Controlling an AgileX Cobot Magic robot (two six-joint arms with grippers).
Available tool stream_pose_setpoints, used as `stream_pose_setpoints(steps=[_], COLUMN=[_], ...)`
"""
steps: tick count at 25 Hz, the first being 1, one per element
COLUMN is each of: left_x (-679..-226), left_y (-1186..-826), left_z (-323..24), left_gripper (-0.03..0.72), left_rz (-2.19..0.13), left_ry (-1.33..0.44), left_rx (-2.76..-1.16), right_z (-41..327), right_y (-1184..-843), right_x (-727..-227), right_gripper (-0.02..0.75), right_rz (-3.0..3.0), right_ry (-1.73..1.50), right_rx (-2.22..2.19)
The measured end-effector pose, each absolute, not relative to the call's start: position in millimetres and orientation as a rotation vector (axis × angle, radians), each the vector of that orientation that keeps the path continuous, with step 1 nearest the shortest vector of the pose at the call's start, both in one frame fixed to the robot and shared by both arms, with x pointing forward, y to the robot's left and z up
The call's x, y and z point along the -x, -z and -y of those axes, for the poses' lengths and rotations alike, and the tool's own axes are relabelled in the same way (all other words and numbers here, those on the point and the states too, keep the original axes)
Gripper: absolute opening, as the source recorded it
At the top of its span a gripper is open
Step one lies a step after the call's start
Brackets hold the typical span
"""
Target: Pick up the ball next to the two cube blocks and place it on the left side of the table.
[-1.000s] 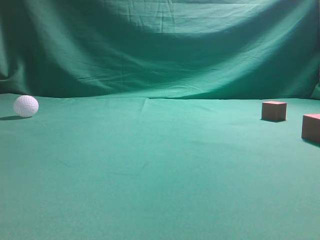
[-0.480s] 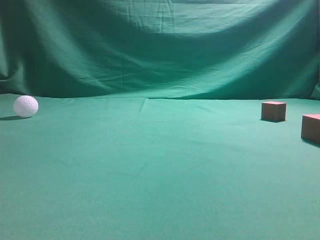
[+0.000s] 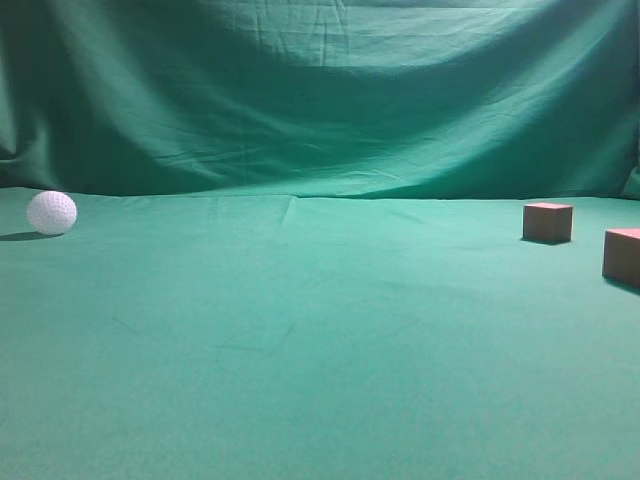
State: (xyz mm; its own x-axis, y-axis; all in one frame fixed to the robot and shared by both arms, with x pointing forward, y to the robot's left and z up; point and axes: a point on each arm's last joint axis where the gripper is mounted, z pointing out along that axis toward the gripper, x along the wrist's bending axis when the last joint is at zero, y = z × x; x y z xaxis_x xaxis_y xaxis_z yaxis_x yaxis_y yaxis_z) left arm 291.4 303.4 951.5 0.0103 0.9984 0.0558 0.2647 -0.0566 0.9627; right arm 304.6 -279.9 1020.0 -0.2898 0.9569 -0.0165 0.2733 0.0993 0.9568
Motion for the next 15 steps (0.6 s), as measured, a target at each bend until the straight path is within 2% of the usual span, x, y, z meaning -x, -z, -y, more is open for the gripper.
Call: stream_pose_setpoints(steps=[11,15], left_x=[-291.4,-291.4], left_y=[-951.5,-951.5], left_z=[-303.4,-303.4], left_gripper=[0.0,0.0], left_rz=[-1.375,-1.375], left_ry=[-1.11,-1.11], left_rx=[-1.45,-1.45], right_z=[299.1,300.8], right_y=[-952.0,-946.9], right_x=[-291.7,-291.4], right_gripper=[0.0,0.0], right_rz=[-1.448,-1.413], right_ry=[-1.064,-1.05], right_rx=[-1.395,-1.435])
